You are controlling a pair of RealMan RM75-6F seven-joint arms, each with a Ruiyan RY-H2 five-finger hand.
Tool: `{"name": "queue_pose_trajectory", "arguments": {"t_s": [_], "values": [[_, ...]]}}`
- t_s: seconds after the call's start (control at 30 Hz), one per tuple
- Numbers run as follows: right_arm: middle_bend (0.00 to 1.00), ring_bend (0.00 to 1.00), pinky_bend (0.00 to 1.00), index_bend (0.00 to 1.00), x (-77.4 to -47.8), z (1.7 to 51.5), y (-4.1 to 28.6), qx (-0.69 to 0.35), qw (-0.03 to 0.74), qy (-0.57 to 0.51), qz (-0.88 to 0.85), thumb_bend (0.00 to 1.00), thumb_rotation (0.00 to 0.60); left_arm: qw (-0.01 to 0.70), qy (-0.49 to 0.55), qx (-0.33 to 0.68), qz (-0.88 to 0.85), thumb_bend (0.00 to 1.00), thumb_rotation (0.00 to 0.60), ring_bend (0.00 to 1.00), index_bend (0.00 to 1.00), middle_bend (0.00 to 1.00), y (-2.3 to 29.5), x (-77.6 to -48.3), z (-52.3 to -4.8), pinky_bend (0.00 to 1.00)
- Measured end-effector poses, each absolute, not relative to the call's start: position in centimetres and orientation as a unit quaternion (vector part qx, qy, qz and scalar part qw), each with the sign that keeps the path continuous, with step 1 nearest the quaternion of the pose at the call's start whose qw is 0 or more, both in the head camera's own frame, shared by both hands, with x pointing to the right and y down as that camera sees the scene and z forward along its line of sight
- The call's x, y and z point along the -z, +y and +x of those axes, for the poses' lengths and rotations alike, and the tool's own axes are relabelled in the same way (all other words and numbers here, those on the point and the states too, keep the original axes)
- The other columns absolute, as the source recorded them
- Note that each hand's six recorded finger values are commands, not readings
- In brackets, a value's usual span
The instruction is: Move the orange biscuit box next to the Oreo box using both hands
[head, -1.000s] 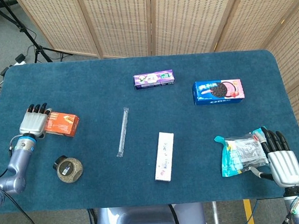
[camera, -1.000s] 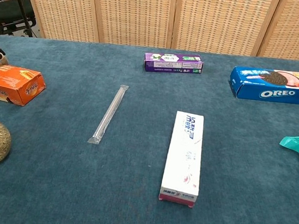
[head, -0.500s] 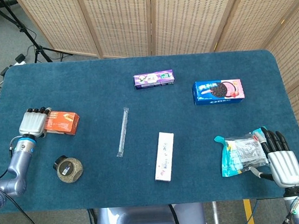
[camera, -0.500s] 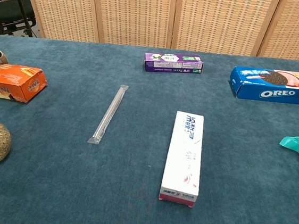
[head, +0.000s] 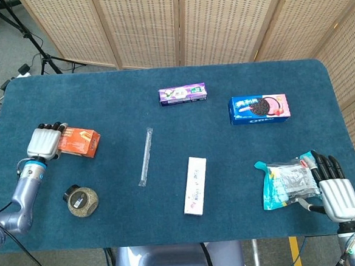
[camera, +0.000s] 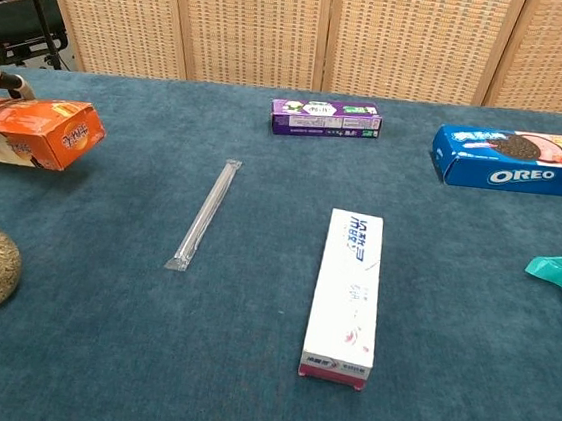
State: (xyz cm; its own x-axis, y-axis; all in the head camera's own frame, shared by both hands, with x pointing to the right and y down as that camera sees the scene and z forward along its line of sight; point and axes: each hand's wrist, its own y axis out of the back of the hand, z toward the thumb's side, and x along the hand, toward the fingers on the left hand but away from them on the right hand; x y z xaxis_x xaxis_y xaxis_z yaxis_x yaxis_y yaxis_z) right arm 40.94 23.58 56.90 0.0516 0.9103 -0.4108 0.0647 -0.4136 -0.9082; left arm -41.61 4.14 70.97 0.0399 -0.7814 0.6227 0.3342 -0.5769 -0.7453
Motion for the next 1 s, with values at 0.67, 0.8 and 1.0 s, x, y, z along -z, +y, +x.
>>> {"name": "queue_pose_trajectory", "arguments": {"t_s": [0.67, 0.8, 1.0], "values": [[0.00, 0.00, 0.00, 0.00, -57.1, 41.2, 23.4, -0.562, 0.359, -0.395, -0.633, 0.06, 0.600, 0.436, 0.213, 0.605, -0.631, 0.43, 0.600, 0.32, 0.51, 0.28, 2.3, -65.0, -29.3, 0.26], [0.00, 0.00, 0.00, 0.00, -57.0, 41.4, 23.3, -0.559, 0.358, -0.399, -0.633, 0.06, 0.600, 0.425, 0.209, 0.610, -0.636, 0.43, 0.600, 0.32, 0.51, 0.28, 2.6, -64.8, -26.8, 0.26], [0.00, 0.00, 0.00, 0.00, -56.7, 41.7, 23.2, -0.556, 0.354, -0.406, -0.633, 0.06, 0.600, 0.396, 0.200, 0.623, -0.644, 0.43, 0.600, 0.34, 0.52, 0.28, 3.7, -65.0, -23.1, 0.28]]}}
